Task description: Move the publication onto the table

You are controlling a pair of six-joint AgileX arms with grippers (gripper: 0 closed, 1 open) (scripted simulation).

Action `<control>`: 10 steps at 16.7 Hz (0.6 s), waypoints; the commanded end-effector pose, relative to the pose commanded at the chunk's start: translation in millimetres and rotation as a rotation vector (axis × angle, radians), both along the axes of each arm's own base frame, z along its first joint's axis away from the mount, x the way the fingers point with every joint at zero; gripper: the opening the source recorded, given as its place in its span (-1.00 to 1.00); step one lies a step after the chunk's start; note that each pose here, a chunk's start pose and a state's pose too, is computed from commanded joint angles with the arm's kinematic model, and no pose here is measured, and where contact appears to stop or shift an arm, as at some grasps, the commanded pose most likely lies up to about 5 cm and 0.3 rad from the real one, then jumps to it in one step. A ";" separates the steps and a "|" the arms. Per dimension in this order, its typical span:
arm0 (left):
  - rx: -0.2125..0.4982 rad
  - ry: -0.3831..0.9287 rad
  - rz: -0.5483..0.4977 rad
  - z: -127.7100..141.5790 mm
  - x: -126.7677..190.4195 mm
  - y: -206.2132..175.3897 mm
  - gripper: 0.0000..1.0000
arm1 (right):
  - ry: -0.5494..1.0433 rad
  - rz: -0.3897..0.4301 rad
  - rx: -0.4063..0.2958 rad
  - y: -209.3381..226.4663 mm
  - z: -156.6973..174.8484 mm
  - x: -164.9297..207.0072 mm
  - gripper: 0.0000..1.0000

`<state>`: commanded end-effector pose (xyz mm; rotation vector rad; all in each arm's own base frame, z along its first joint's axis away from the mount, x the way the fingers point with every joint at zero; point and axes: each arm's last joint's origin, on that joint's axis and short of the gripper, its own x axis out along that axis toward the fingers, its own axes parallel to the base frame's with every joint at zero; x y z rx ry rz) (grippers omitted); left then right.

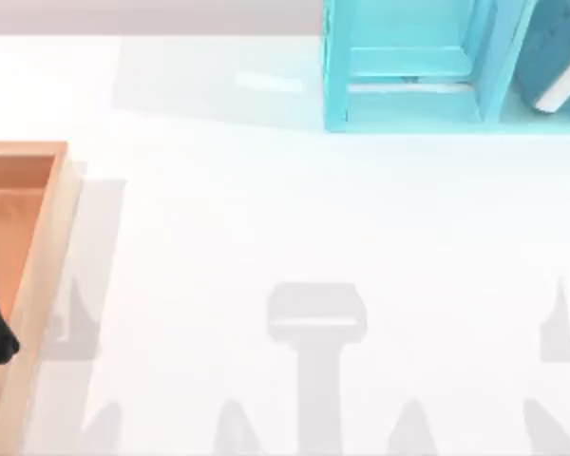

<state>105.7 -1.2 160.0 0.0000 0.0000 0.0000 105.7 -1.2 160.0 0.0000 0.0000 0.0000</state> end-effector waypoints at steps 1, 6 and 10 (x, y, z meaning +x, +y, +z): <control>0.000 0.000 0.000 0.0 0.0 0.0 1.00 | 0.000 0.000 0.000 0.0 0.0 0.0 1.00; 0.000 0.000 0.000 0.0 0.0 0.0 1.00 | -0.047 0.009 0.024 0.1 21.8 3.6 1.00; 0.000 0.000 0.000 0.0 0.0 0.0 1.00 | -0.078 0.018 0.070 -1.0 56.8 25.2 1.00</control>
